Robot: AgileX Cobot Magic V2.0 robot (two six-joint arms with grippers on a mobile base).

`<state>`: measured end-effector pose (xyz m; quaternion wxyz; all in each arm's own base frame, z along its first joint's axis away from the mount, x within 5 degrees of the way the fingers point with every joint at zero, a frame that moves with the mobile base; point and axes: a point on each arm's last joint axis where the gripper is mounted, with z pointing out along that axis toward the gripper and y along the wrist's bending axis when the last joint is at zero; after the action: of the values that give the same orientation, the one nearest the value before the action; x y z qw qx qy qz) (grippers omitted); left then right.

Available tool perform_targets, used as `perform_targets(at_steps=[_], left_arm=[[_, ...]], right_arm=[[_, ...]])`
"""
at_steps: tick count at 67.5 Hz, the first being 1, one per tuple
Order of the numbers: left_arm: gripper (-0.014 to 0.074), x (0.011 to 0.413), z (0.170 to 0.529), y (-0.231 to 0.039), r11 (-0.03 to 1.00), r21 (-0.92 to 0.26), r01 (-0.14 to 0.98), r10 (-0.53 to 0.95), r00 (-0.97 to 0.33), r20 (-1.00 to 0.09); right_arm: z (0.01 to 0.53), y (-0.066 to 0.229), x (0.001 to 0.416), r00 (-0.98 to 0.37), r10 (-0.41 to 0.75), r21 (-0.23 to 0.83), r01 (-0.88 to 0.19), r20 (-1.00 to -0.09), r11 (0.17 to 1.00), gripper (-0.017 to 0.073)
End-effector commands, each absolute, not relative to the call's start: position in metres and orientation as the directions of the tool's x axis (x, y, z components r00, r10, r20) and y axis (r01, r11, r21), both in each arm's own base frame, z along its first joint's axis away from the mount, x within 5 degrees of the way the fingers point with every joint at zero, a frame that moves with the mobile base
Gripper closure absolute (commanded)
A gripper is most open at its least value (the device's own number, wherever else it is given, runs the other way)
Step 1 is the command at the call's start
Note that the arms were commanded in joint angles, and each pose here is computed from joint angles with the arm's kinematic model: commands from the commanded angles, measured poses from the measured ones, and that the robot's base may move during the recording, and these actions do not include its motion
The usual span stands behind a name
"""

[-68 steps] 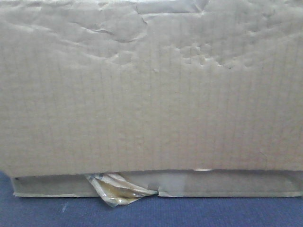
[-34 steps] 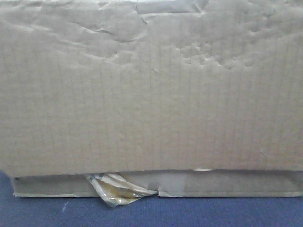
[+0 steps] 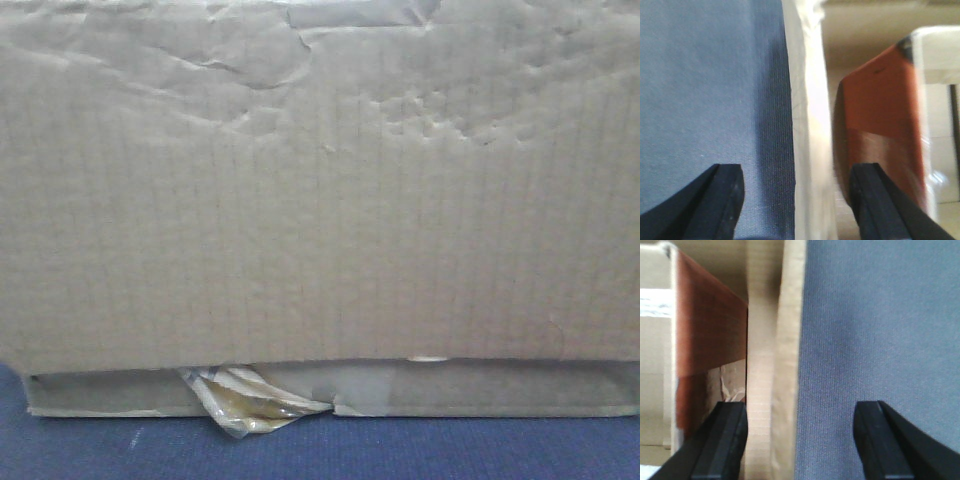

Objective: Stack two boxes on right shelf middle

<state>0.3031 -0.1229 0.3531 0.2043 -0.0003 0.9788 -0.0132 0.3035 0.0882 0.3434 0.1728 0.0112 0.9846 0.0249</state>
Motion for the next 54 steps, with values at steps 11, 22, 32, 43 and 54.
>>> perform_targets(at_steps=[11, 22, 32, 43, 54], left_arm=[[0.0293, 0.309, 0.343, -0.129, 0.999, -0.049, -0.002, -0.02, -0.931, -0.364], [0.0307, 0.31, 0.341, -0.129, 0.999, -0.038, -0.003, -0.016, -0.932, -0.363], [0.0307, 0.311, 0.339, -0.129, 0.999, -0.036, -0.003, -0.016, -0.933, -0.359], [0.0307, 0.311, 0.339, -0.129, 0.999, -0.041, -0.003, -0.017, -0.934, -0.357], [0.0307, 0.311, 0.339, -0.129, 0.999, -0.043, -0.003, -0.018, -0.934, -0.356]], right_arm=[[0.341, 0.088, 0.306, -0.94, 0.029, 0.045, 0.014, -0.34, 0.999, 0.0219], [0.338, 0.088, 0.305, -0.943, 0.028, 0.042, 0.015, -0.332, 0.999, 0.0219], [0.338, 0.088, 0.305, -0.943, 0.028, 0.042, 0.015, -0.332, 0.999, 0.0219], [0.338, 0.088, 0.305, -0.943, 0.03, 0.043, 0.017, -0.332, 0.999, 0.0219], [0.338, 0.088, 0.305, -0.943, 0.03, 0.043, 0.017, -0.332, 0.999, 0.0219]])
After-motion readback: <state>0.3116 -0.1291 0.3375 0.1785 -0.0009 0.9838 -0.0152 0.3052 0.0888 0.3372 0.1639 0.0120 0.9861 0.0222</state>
